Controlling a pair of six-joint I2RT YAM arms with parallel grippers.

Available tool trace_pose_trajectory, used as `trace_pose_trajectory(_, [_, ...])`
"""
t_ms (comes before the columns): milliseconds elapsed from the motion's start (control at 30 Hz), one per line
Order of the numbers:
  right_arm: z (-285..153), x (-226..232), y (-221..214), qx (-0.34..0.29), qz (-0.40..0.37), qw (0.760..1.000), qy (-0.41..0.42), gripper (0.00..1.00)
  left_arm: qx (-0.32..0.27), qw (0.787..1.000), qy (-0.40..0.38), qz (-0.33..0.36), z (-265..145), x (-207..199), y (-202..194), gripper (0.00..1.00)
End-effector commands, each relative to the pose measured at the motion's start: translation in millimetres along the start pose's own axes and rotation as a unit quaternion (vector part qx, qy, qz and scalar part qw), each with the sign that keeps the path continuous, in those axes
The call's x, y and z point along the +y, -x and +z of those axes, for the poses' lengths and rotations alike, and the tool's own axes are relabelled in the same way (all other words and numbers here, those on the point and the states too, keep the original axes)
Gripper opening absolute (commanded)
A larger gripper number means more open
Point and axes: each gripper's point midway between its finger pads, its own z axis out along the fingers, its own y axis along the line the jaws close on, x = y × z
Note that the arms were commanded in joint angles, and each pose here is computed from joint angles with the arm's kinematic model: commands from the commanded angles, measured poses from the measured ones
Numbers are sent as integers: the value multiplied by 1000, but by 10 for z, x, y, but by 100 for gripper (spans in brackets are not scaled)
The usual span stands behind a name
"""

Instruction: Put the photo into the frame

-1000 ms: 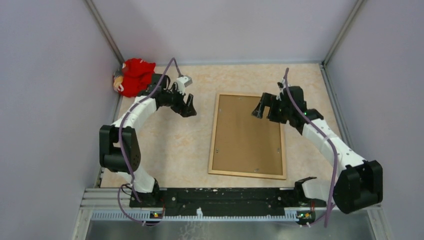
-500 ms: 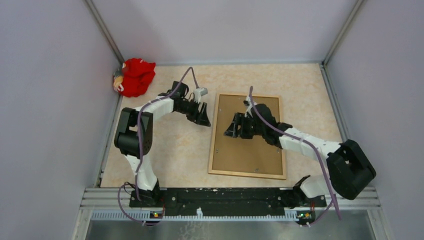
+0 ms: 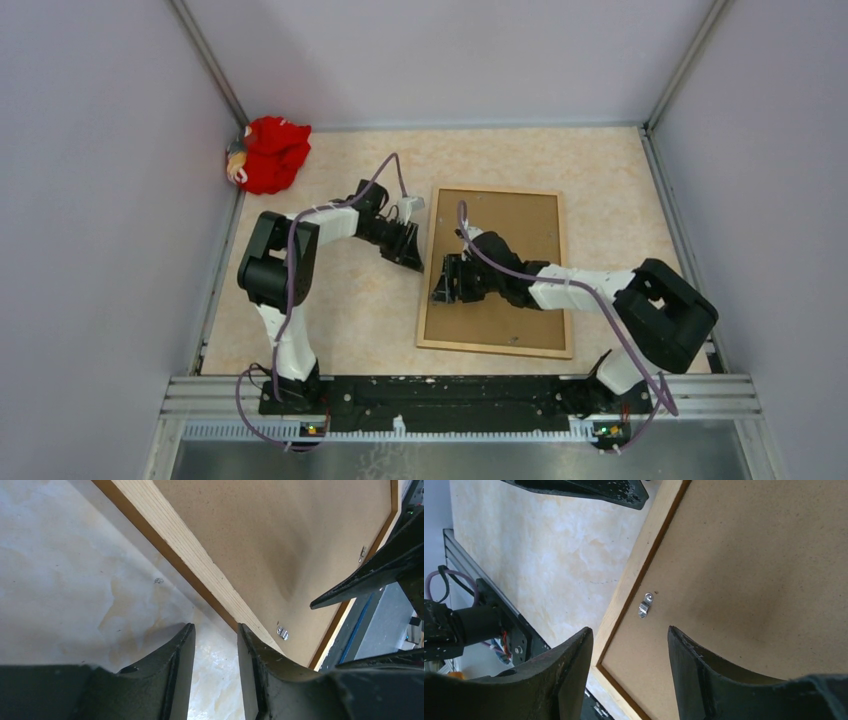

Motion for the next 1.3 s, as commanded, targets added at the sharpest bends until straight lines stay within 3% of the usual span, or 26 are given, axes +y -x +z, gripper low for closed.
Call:
trace_pose_trajectory(0, [74, 37, -7, -9, -12, 1000, 19, 54, -10, 1000, -10, 9, 19, -65, 28, 42])
trace_pose_trajectory(100, [107, -3, -102, 5, -20, 1000, 22, 48, -11, 1000, -16, 7, 27, -91, 33, 41])
trace_pose_trajectory(1267, [371, -27, -270, 42, -23, 998, 46, 40, -6, 999, -19, 45, 8, -194, 100, 42])
